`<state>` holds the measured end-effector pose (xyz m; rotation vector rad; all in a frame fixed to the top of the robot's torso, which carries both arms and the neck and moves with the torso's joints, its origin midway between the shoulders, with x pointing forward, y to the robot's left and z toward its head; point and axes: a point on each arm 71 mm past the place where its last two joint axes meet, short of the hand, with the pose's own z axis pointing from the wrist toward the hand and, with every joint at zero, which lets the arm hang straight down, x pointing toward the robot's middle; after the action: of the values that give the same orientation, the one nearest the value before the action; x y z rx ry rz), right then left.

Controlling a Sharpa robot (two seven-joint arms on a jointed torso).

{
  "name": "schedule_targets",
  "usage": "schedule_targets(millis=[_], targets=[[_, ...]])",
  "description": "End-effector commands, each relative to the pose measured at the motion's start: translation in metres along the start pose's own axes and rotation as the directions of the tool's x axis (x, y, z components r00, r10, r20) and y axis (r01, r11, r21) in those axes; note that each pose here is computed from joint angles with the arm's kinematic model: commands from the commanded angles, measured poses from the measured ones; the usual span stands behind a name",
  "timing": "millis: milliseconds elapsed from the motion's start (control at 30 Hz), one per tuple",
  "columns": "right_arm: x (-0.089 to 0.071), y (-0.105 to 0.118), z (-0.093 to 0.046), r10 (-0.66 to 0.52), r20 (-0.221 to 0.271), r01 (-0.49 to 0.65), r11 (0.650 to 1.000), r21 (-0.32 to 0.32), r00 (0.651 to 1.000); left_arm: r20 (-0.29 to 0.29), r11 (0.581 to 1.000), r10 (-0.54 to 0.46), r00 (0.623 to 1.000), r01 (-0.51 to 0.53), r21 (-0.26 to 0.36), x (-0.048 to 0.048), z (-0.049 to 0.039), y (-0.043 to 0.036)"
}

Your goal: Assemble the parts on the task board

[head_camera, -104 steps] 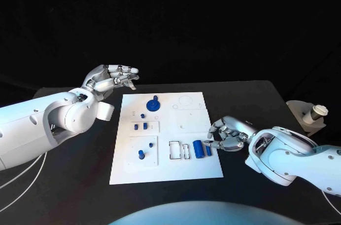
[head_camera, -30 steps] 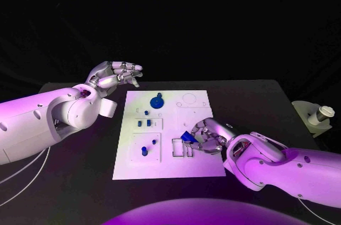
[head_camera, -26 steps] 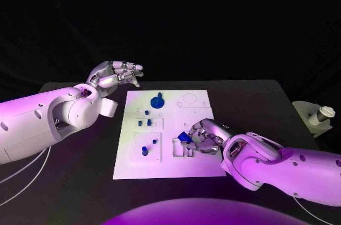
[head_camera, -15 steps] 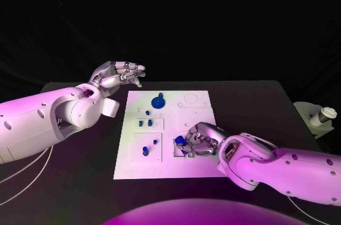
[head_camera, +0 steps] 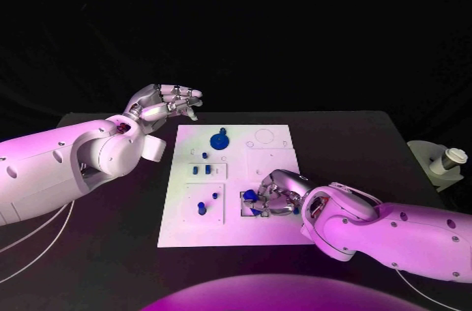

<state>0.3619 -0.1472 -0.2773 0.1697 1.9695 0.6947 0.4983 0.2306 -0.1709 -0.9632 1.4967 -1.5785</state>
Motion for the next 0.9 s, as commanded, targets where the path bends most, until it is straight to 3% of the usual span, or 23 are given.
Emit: schedule_targets(millis=[33,600,900], targets=[[0.001,0.0,0.0007,-0.047,-0.003,0.047,0.999,0.007,0.999,-0.02,1.0,-0.006,1.0,0.006,0.005,0.0027,0.0005,-0.001],[-0.0021,0.0045,0.0016,-0.038,0.06,0.038,0.999,-0.008,0.997,-0.017,1.0,-0.005,1.0,0.005,0.004,0.0016,-0.0001,-0.001],[-0.0046,0.0074,-0.0071,-0.029,0.066,0.032,0.998,-0.049,0.997,-0.013,1.0,-0.004,1.0,0.004,0.002,0.0002,-0.0011,-0.0011]])
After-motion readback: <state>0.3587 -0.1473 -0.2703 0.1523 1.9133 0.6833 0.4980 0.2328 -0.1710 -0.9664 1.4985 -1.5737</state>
